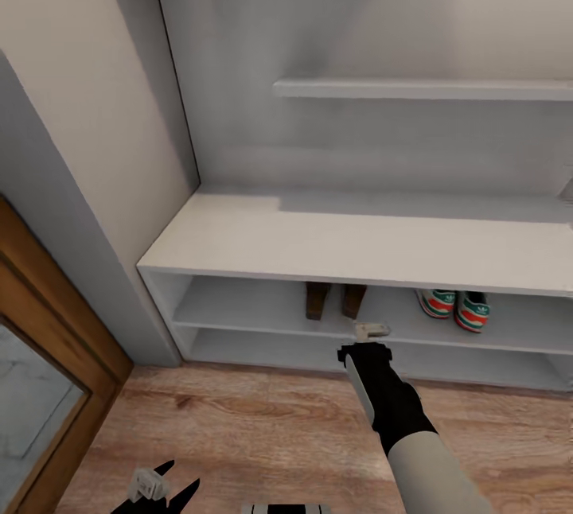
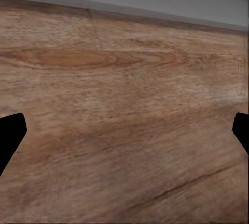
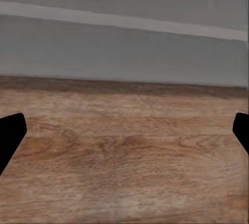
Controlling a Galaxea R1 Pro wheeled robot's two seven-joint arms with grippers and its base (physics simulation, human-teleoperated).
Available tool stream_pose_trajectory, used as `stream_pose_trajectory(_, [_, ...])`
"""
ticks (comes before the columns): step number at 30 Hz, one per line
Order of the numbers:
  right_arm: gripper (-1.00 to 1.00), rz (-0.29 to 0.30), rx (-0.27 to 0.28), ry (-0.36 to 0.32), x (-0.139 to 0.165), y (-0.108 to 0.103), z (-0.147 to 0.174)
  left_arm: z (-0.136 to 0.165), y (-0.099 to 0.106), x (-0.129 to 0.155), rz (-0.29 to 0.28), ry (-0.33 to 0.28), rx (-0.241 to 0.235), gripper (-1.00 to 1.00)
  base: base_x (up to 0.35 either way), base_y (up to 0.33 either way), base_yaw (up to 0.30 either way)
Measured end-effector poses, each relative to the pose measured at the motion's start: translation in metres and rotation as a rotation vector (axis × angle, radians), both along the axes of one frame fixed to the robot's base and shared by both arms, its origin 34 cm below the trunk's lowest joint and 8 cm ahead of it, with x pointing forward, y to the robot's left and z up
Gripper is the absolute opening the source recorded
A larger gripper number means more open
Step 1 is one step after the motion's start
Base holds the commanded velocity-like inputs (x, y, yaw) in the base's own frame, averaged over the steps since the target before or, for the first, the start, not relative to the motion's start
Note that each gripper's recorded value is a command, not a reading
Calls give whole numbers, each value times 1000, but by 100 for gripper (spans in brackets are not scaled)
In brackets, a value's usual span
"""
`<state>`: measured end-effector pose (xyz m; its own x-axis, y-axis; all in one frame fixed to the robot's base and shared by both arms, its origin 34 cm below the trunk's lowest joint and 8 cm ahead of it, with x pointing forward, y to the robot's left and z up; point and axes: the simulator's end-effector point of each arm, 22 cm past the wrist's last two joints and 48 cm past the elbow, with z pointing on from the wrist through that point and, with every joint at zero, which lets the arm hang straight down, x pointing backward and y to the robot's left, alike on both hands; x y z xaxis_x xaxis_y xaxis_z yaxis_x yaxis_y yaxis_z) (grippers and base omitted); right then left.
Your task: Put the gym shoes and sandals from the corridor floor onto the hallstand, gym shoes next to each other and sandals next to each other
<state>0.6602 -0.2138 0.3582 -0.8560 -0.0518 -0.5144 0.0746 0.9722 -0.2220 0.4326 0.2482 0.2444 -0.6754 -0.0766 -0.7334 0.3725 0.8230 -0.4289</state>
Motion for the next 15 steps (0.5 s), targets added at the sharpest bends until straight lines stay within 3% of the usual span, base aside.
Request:
stream_pose_trajectory(10, [100, 13, -7, 83, -24, 3, -33, 0, 1, 0, 3, -1, 0, 100, -289, -139, 0])
stream_pose_trajectory(15, [100, 18, -1, 70, -32, 7, -53, 0, 2, 1, 7, -2, 1, 100, -303, -124, 0])
